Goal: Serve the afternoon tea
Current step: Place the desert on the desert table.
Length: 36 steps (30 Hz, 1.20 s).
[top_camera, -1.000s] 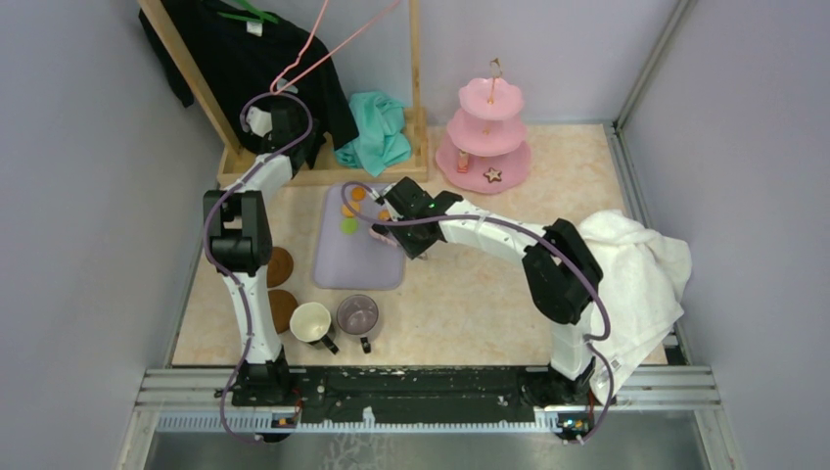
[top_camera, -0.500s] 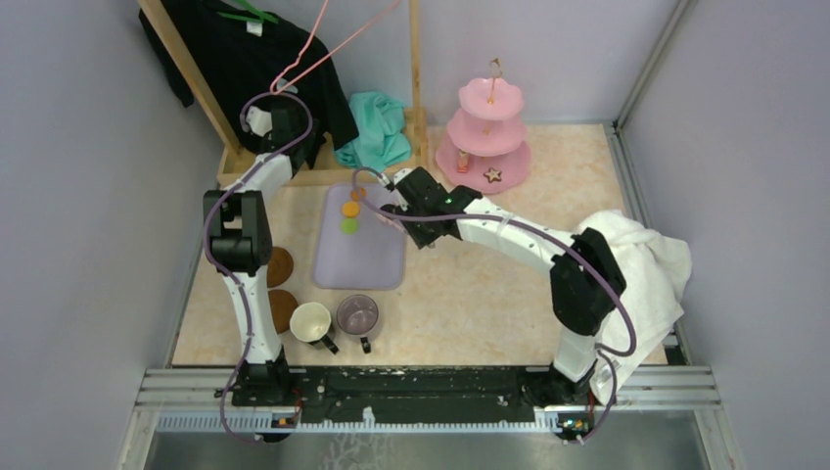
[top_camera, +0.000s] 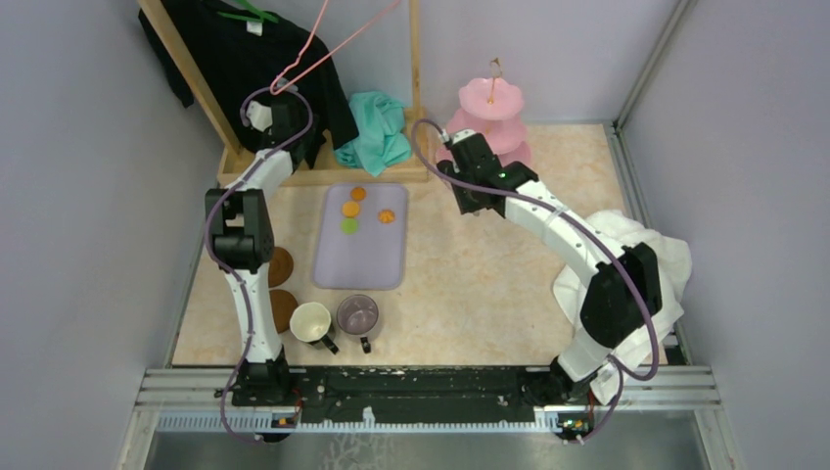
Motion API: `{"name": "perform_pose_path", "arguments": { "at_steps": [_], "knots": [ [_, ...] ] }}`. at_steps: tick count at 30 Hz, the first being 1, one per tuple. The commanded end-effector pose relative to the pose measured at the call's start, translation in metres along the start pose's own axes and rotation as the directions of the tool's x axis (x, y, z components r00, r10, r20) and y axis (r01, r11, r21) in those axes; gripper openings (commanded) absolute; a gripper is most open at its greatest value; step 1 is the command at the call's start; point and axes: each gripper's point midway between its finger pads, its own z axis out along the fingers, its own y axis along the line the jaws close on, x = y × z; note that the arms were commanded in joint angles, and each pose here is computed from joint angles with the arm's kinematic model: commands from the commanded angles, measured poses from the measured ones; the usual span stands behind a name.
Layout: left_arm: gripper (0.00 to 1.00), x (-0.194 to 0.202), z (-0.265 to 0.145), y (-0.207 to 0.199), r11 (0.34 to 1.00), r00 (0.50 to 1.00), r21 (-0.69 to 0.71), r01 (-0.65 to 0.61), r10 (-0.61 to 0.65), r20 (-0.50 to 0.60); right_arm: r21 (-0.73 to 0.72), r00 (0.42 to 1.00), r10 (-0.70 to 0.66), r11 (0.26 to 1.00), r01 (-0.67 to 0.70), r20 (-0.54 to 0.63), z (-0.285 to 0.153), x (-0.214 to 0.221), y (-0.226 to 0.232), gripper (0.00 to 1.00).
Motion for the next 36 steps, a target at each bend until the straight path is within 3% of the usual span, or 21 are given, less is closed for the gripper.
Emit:
{"name": "perform_pose_path", "arguments": {
  "at_steps": [1,18,36],
  "knots": [
    [0.79,-0.001,0.006,-0.004,1.0,1.0,0.0,-0.027,0.027,0.008,0.073,0.994,0.064,0.995,-0.07,0.085,-0.022,-0.02,-0.035,0.05],
    [0.79,-0.003,0.003,-0.008,0.999,0.999,0.006,-0.043,0.043,0.008,0.194,0.978,0.158,0.964,-0.183,0.136,-0.023,-0.027,-0.106,0.05],
    [0.79,-0.006,0.005,-0.01,0.998,0.998,0.012,-0.066,0.066,0.015,0.255,0.962,0.208,0.934,-0.248,0.175,0.003,-0.042,-0.164,0.05]
  ]
}}
